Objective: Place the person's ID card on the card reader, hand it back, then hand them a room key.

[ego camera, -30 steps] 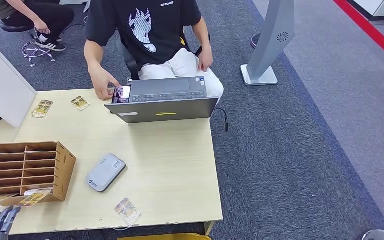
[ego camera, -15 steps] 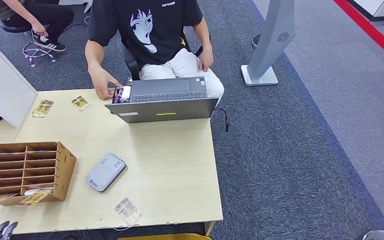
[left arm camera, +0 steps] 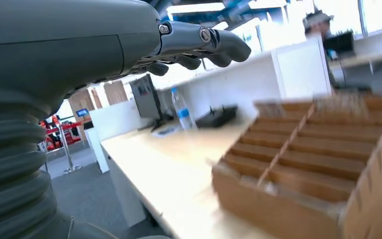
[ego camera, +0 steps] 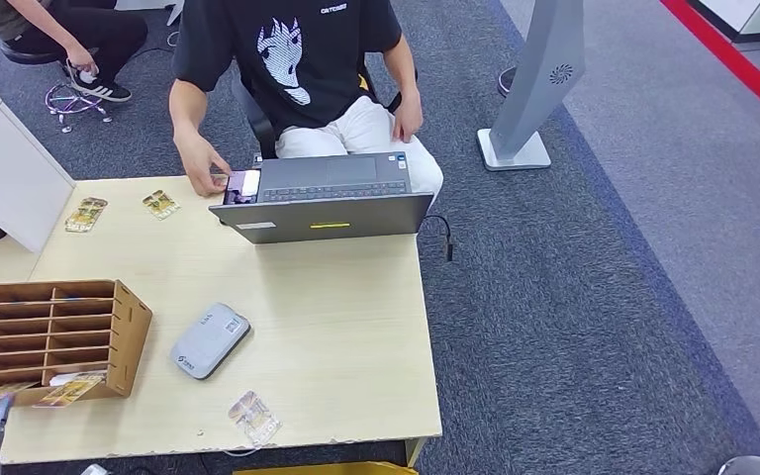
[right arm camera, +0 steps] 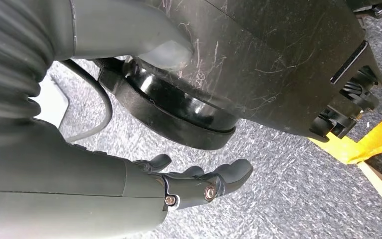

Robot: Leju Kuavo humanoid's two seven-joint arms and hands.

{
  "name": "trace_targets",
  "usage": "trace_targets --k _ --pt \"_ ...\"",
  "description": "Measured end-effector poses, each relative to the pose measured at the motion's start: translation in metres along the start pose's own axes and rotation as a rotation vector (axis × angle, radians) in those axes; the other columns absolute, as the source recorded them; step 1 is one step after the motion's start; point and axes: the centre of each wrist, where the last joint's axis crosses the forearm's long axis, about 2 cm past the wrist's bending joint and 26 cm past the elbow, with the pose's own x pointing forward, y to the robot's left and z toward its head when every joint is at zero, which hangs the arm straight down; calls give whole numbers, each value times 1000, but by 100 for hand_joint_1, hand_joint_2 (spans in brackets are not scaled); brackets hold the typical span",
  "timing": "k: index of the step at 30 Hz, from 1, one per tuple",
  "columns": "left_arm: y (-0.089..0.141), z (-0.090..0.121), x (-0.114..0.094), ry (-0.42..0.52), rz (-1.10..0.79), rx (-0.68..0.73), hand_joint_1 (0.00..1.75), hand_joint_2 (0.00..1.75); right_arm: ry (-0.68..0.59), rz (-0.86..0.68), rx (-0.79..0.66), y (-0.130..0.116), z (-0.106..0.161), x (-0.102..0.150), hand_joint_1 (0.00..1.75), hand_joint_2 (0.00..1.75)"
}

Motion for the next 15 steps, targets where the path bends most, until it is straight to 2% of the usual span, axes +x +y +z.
trace_targets --k 6,15 --pt "4 -18 17 -15 19 147 0 175 -7 23 0 1 3 0 0 175" --pt "9 -34 20 14 32 204 0 175 -9 8 2 2 4 -2 0 175"
